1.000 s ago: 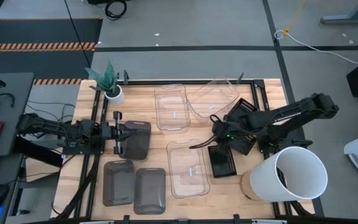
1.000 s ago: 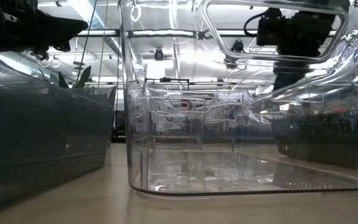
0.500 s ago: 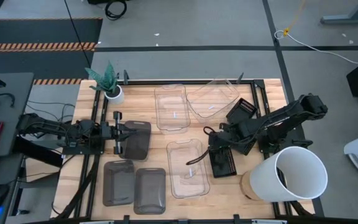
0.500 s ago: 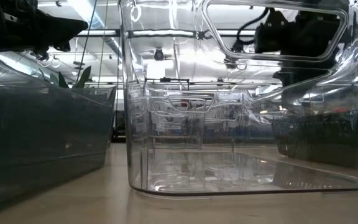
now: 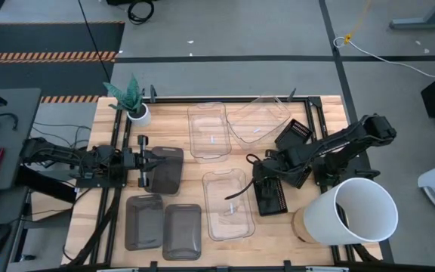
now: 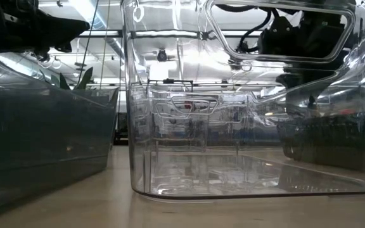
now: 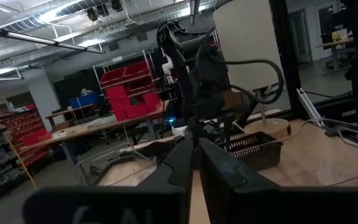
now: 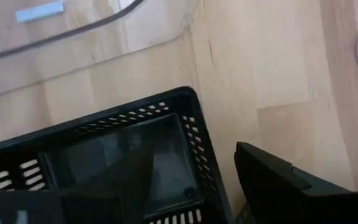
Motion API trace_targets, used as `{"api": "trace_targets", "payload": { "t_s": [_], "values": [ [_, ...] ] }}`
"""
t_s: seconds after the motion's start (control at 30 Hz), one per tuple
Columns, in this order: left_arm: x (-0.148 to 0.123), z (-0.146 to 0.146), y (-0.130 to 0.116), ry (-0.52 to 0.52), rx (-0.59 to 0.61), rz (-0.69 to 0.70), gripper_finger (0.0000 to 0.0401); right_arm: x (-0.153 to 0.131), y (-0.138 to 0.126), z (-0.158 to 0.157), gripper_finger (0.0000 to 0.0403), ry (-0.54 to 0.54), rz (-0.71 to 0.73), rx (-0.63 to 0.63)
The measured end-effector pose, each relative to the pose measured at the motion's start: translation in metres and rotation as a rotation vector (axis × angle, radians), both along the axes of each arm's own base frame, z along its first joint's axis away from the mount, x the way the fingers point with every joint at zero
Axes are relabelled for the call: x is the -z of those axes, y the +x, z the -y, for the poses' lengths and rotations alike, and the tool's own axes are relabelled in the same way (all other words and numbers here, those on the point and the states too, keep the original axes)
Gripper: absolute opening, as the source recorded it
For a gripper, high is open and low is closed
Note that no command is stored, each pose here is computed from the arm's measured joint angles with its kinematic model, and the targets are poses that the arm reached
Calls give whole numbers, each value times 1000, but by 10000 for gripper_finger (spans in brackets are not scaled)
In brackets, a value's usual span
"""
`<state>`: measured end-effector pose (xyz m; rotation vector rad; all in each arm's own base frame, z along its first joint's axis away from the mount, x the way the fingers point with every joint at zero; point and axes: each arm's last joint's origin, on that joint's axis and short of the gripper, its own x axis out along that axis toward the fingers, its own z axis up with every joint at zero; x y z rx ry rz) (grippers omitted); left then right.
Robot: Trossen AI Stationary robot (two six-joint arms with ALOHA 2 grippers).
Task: Stack baskets by color
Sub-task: Stack the bottom black bin on the middle black bin
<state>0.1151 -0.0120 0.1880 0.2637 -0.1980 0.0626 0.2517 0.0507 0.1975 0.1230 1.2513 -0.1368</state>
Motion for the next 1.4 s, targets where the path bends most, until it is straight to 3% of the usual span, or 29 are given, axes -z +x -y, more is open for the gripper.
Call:
{"api": "trace_targets", "payload": {
  "t_s": [0.3,0.6,1.0,1.23,1.4],
  "values": [
    [0,0,0,0,-1,0,34,27,11,-1,190,-62,-96,-116],
    [0,0,0,0,-1,-1,28,46,15,-2,136,-78,-173,-135],
    [0,0,0,0,0,0,35,44,14,-3,15,-44,-170,-142],
    [0,0,0,0,0,0,33,42,14,-3,11,-39,-177,-143],
    [0,0,0,0,-1,0,28,23,21,-4,6,-45,-180,-149]
  ]
}}
